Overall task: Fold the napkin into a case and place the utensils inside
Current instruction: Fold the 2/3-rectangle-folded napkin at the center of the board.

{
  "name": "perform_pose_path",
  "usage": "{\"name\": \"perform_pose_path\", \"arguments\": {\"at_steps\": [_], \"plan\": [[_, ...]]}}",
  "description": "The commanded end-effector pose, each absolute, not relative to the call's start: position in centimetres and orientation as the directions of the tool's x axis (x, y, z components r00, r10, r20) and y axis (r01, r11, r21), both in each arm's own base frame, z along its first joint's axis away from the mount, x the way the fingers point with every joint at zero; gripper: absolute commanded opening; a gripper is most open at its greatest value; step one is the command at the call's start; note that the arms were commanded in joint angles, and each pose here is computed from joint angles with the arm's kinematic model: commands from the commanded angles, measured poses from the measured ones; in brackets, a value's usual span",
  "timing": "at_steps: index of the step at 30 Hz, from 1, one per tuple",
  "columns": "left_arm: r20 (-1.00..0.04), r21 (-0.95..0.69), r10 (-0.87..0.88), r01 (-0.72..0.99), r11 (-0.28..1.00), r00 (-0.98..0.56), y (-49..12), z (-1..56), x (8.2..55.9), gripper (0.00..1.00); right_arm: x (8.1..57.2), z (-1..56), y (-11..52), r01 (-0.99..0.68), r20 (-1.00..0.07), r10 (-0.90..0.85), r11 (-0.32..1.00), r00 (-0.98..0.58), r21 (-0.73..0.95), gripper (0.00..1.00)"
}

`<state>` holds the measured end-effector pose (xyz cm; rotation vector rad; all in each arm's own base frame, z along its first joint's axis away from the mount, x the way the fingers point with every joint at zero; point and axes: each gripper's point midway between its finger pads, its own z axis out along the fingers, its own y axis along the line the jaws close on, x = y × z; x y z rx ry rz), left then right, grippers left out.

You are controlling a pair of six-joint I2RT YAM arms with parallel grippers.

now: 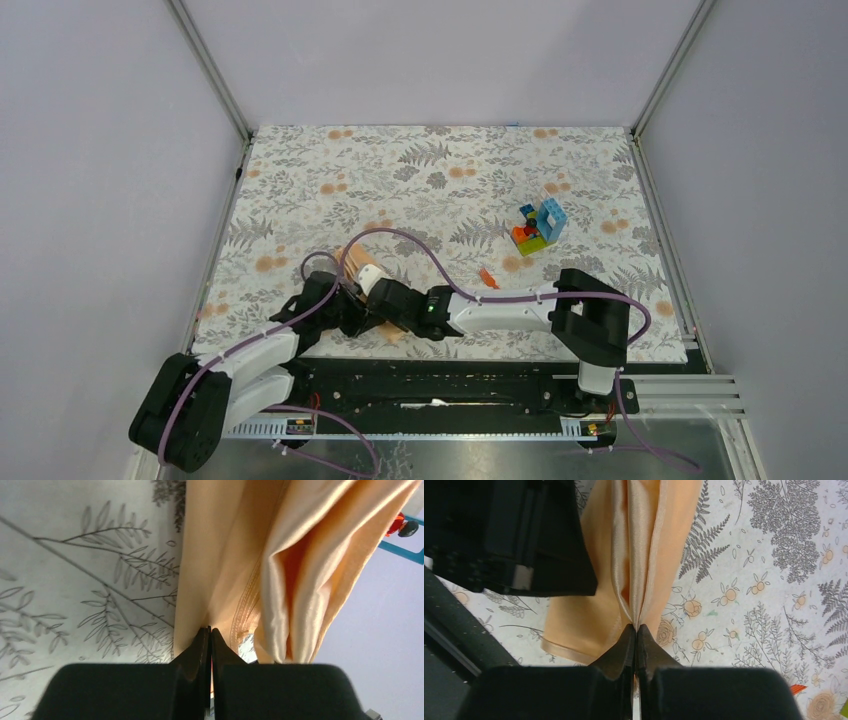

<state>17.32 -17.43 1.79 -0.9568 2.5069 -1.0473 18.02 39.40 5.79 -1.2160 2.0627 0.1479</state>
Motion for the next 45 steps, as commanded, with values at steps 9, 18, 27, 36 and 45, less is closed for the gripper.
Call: {"name": "perform_pose_path", "arguments": {"at_steps": [9, 18, 27, 36, 45], "plan": [[-0.020, -0.719, -0.686, -0.466, 0.515, -0.727, -18.7, 0.1, 18.0, 0.00, 15.5, 6.2, 43.3, -0.815, -0.652, -0.588, 0.573, -0.479, 0.082, 0.00], [-0.040, -0.687, -0.688, -0.480, 0.546, -0.725, -18.1, -0.1, 17.4, 0.00, 16.4, 0.9, 40.8, -0.731, -0.538, -0.528, 0.623, -0.657, 0.280, 0.00], [-0.161, -0.664, -0.658, -0.412, 0.624, -0.736, -17.0, 3.7, 18.0, 0.12, 16.9, 0.0, 40.2, -0.691, -0.506, -0.491, 0.627, -0.709, 0.360, 0.00], [-0.113, -0.679, -0.639, -0.410, 0.608, -0.761, -18.1, 4.6, 17.9, 0.00, 17.6, 1.9, 40.4, -0.686, -0.526, -0.465, 0.621, -0.712, 0.379, 0.00], [-0.152, -0.661, -0.657, -0.418, 0.623, -0.739, -17.1, 2.9, 17.9, 0.00, 18.0, 3.9, 40.5, -0.698, -0.548, -0.463, 0.613, -0.697, 0.370, 0.00]]}}
